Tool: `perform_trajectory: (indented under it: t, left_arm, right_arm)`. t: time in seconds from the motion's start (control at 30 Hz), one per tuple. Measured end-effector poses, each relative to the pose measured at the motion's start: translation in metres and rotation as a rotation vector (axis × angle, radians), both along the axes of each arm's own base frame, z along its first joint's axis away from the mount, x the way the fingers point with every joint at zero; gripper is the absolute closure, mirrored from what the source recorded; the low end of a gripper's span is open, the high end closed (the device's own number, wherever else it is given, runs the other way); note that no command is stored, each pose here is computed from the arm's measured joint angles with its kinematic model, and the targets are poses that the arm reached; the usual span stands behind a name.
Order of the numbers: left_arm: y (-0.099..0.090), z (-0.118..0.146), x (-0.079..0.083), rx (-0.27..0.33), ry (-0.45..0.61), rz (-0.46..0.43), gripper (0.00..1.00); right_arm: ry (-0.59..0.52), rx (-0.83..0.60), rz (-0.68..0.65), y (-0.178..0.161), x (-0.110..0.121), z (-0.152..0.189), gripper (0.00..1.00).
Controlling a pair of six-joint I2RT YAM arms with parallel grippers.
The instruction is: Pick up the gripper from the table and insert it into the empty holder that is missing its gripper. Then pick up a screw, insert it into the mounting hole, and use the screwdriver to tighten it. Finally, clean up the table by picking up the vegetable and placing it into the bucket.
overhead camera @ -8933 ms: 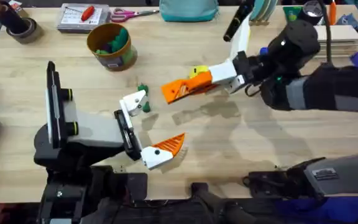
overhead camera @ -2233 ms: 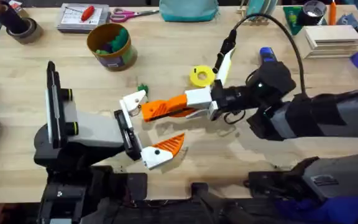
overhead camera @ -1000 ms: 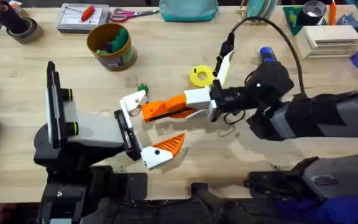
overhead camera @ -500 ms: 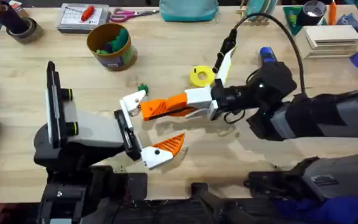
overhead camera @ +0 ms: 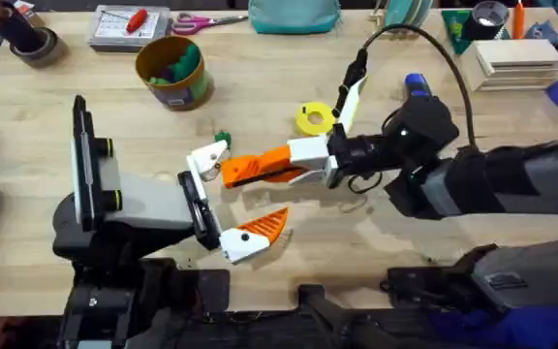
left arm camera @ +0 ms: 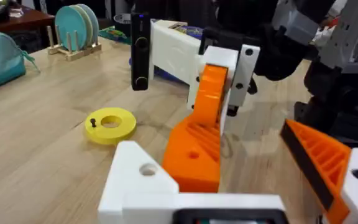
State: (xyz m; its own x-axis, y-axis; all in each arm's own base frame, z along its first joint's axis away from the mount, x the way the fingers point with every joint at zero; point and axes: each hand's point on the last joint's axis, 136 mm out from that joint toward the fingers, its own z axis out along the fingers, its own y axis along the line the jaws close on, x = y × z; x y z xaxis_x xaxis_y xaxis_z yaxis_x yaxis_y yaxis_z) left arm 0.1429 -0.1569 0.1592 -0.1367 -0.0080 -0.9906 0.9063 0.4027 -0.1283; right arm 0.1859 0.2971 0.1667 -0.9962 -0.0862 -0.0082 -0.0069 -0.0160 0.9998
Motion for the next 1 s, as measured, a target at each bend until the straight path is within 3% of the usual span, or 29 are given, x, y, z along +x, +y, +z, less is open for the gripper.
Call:
perform_trajectory:
  t: [1.0]
  left_arm:
    - [0.0002,0.0001,0.0004,0.000,-0.001,0.003,0.016]
  right_arm:
    - [-0.018,0.012,-0.007,0.0019,-0.0002,0.0033,0.991]
